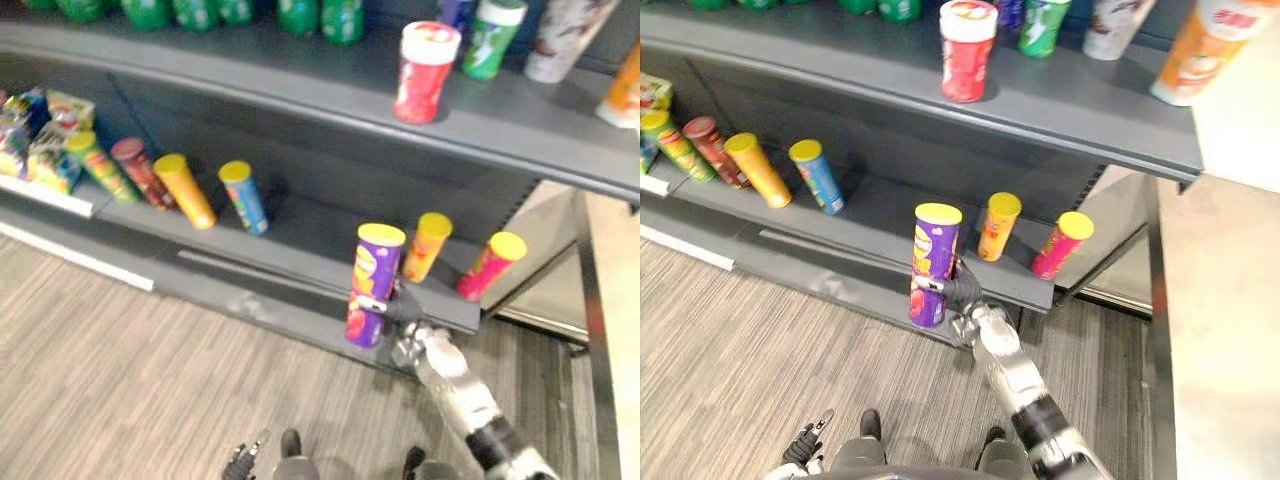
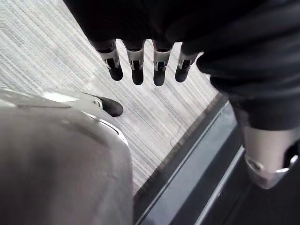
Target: Put the gum and the chips on the shelf.
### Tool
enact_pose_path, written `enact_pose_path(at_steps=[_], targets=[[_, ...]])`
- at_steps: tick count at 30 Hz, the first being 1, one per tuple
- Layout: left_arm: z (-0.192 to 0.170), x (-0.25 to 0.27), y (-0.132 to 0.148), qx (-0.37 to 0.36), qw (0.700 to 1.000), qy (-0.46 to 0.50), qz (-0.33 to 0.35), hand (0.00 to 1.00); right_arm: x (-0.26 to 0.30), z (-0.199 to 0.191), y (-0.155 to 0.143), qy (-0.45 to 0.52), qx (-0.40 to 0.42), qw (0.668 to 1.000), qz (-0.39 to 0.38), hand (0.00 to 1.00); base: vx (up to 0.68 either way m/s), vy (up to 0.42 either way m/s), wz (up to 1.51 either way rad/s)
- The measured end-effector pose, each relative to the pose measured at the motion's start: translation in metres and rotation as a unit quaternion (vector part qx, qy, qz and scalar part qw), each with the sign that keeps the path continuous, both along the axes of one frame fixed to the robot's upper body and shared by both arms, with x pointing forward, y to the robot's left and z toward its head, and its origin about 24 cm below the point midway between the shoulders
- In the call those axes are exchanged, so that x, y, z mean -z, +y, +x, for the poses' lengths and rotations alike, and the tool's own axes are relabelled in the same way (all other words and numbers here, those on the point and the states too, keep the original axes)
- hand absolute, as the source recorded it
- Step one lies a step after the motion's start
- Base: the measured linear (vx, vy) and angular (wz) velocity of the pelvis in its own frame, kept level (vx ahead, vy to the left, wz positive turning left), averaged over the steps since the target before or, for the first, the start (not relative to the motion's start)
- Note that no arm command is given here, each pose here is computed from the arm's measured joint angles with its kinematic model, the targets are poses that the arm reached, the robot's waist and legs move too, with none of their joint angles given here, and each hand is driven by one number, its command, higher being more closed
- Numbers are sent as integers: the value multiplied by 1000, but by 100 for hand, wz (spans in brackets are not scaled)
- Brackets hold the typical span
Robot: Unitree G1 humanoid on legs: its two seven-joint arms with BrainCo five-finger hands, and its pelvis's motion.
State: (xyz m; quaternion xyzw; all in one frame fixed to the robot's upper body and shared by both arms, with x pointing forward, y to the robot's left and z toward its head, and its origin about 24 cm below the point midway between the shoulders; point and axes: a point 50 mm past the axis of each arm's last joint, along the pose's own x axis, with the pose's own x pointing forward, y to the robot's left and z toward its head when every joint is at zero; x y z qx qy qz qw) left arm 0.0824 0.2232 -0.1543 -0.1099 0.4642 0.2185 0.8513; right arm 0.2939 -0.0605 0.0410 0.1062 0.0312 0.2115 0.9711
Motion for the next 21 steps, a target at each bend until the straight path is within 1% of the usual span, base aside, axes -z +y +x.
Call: enact_pose_path(at_steps=[2,5,7,10,13,14,16,19,21], targets=[[3,0,-2,6,1000,-3,-1,0,-10,18,9,-2,7,1000,-2,100,-120,1,31],[13,-3,-6,18,1000,-22,-2,0,-49,50,22,-40,21,999,2,100,-150,-8,35],[16,-5,-6,15,999,-31,-1,0,-66,62,25,-54,31,998,5,100,-114,-11,26],[24,-7,-6,14,999,-43,-1,0,-88,84,18,-58,69,996,0,100,-97,-11,31],[27,-8,-8,20,999,-47,-1,0,-103,94,13,-63,92,994,6,100,-39,3,16],[33,-11,-9,26,998,-62,0,0,-124,103,9,-76,111,991,16,100,-30,0,24],[38,-13,-10,31,997,-70,0,0,-137,108,4,-82,130,988,29,100,-37,-1,13],[43,-14,-17,38,996,-80,-11,0,-173,120,-10,-103,175,978,51,100,-20,-10,11],[48,-15,-22,52,995,-85,-13,0,-188,123,-20,-123,203,970,44,100,-2,-20,10]])
